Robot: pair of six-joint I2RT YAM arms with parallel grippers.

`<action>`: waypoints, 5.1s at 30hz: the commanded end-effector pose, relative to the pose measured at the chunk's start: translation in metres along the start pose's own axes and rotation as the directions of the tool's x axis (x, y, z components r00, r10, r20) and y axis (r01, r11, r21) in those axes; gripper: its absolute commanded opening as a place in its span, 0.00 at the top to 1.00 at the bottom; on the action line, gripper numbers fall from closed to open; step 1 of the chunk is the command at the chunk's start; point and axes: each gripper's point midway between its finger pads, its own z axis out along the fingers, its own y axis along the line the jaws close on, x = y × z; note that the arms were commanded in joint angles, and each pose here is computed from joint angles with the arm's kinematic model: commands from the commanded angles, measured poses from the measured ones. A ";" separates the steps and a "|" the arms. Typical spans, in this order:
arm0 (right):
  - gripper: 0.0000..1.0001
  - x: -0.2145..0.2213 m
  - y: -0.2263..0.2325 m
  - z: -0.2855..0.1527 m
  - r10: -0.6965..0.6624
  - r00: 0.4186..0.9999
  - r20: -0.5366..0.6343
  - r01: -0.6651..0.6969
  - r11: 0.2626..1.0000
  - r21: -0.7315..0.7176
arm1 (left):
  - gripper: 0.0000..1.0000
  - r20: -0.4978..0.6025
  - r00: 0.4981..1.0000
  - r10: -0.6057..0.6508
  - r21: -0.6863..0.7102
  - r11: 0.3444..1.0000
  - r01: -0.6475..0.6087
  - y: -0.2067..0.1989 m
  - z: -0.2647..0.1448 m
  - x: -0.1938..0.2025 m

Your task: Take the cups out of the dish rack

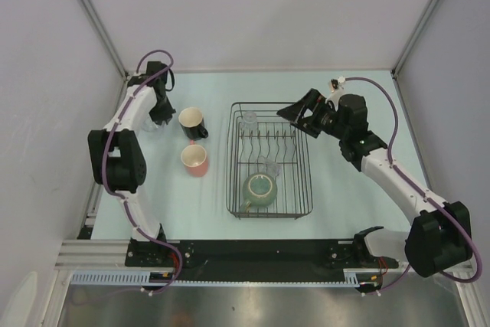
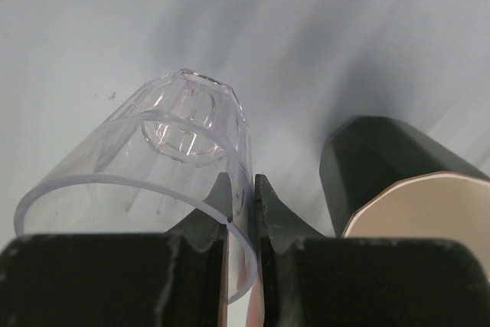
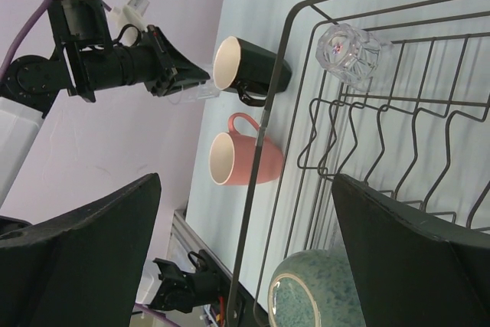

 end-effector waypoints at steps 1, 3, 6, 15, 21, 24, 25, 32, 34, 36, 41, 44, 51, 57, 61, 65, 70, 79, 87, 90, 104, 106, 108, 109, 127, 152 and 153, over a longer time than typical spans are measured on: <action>0.00 -0.008 0.011 0.004 -0.020 0.999 0.024 0.021 0.999 -0.042 | 1.00 -0.018 1.000 -0.018 0.091 0.996 0.020 -0.019 0.006 0.005; 0.00 -0.006 0.008 0.006 -0.018 1.000 0.018 0.018 0.999 -0.038 | 1.00 -0.034 0.999 -0.022 0.087 0.996 0.025 -0.020 0.013 0.010; 0.00 -0.005 0.007 0.005 -0.023 1.000 0.017 0.023 0.999 -0.035 | 1.00 -0.045 0.999 -0.020 0.083 0.996 0.023 -0.019 0.020 0.018; 0.00 -0.003 0.002 0.005 -0.026 1.000 0.012 0.026 1.000 -0.018 | 0.99 -0.117 0.993 -0.004 0.089 0.996 0.014 -0.022 0.043 0.044; 0.00 0.000 -0.003 0.006 -0.022 1.000 0.008 0.023 1.000 -0.007 | 0.85 -0.108 0.994 -0.002 0.097 0.995 0.012 -0.025 0.042 0.038; 0.00 0.001 -0.004 0.006 -0.023 1.000 0.006 0.023 1.000 -0.004 | 0.78 -0.091 0.996 -0.006 0.096 0.995 0.015 -0.025 0.036 0.031; 0.00 0.000 -0.005 0.006 -0.022 1.000 0.008 0.022 1.000 -0.004 | 0.76 -0.083 0.997 -0.008 0.099 0.995 0.016 -0.025 0.033 0.028; 0.00 0.003 -0.005 0.008 -0.021 1.000 -0.003 0.021 1.000 -0.012 | 0.50 0.010 0.999 -0.038 0.095 0.995 0.037 -0.019 0.007 0.003; 0.00 0.005 -0.004 0.008 -0.023 1.000 -0.009 0.023 1.000 -0.015 | 0.45 0.032 0.998 -0.048 0.100 0.994 0.045 -0.017 -0.003 -0.002; 0.00 0.004 -0.003 0.008 -0.030 1.000 -0.009 0.030 0.999 -0.016 | 0.44 0.055 0.997 -0.058 0.106 0.993 0.052 -0.015 -0.013 -0.007; 0.00 0.005 -0.004 0.008 -0.050 0.999 -0.017 0.050 0.999 -0.002 | 0.38 0.111 0.991 -0.076 0.136 0.989 0.061 -0.014 -0.040 -0.018; 0.00 0.006 -0.005 0.006 -0.063 0.998 -0.024 0.064 0.998 0.005 | 0.35 0.150 0.985 -0.090 0.145 0.987 0.068 -0.010 -0.058 -0.021; 0.00 0.041 -0.024 0.012 -0.269 0.941 -0.203 0.302 0.941 0.155 | 0.31 0.242 0.958 -0.151 0.222 0.970 0.097 -0.007 -0.112 -0.030; 0.00 0.080 -0.046 0.003 -0.442 0.804 -0.397 0.573 0.755 0.318 | 0.29 0.330 0.930 -0.162 0.341 0.939 0.042 -0.021 -0.166 -0.015; 0.00 0.093 -0.064 -0.007 -0.434 0.775 -0.459 0.612 0.696 0.375 | 0.29 0.359 0.917 -0.173 0.427 0.904 0.003 -0.030 -0.190 0.003; 0.03 0.107 -0.077 -0.013 -0.427 0.752 -0.502 0.638 0.664 0.390 | 0.29 0.381 0.908 -0.174 0.476 0.879 -0.031 -0.036 -0.204 0.021; 0.06 0.123 -0.082 -0.010 -0.424 0.737 -0.527 0.649 0.662 0.375 | 0.30 0.353 0.925 -0.141 0.494 0.868 -0.057 -0.040 -0.197 0.051; 0.10 0.133 -0.103 0.000 -0.433 0.701 -0.567 0.694 0.598 0.402 | 0.30 0.356 0.929 -0.101 0.497 0.863 -0.096 -0.044 -0.199 0.071; 0.09 0.140 -0.103 0.028 -0.450 0.692 -0.565 0.696 0.621 0.359 | 0.30 0.352 0.933 -0.078 0.492 0.863 -0.113 -0.048 -0.199 0.077; 0.09 0.147 -0.110 0.039 -0.447 0.674 -0.588 0.709 0.616 0.345 | 0.30 0.352 0.934 -0.069 0.481 0.869 -0.117 -0.048 -0.197 0.077; 0.10 0.141 -0.100 0.061 -0.473 0.695 -0.542 0.698 0.626 0.348 | 0.30 0.341 0.939 -0.044 0.467 0.875 -0.128 -0.050 -0.192 0.084; 0.09 0.126 -0.085 0.058 -0.501 0.711 -0.493 0.690 0.629 0.357 | 0.30 0.346 0.937 -0.046 0.467 0.875 -0.129 -0.050 -0.193 0.083; 0.08 0.111 -0.070 0.053 -0.526 0.722 -0.449 0.686 0.628 0.368 | 0.30 0.347 0.937 -0.041 0.465 0.875 -0.134 -0.050 -0.193 0.084; 0.07 0.105 -0.063 0.052 -0.536 0.725 -0.433 0.685 0.630 0.367 | 0.30 0.349 0.936 -0.042 0.464 0.876 -0.134 -0.049 -0.193 0.084; 0.04 0.035 -0.001 0.134 -0.636 0.710 -0.304 0.703 0.615 0.356 | 0.30 0.314 0.949 -0.030 0.496 0.857 -0.137 -0.052 -0.189 0.099; 0.05 0.031 -0.073 0.223 -0.584 0.737 -0.341 0.676 0.626 0.390 | 0.29 0.295 0.954 -0.051 0.483 0.869 -0.103 -0.034 -0.181 0.115; 0.05 0.032 -0.074 0.224 -0.582 0.738 -0.342 0.675 0.627 0.390 | 0.29 0.292 0.955 -0.048 0.483 0.870 -0.104 -0.035 -0.180 0.116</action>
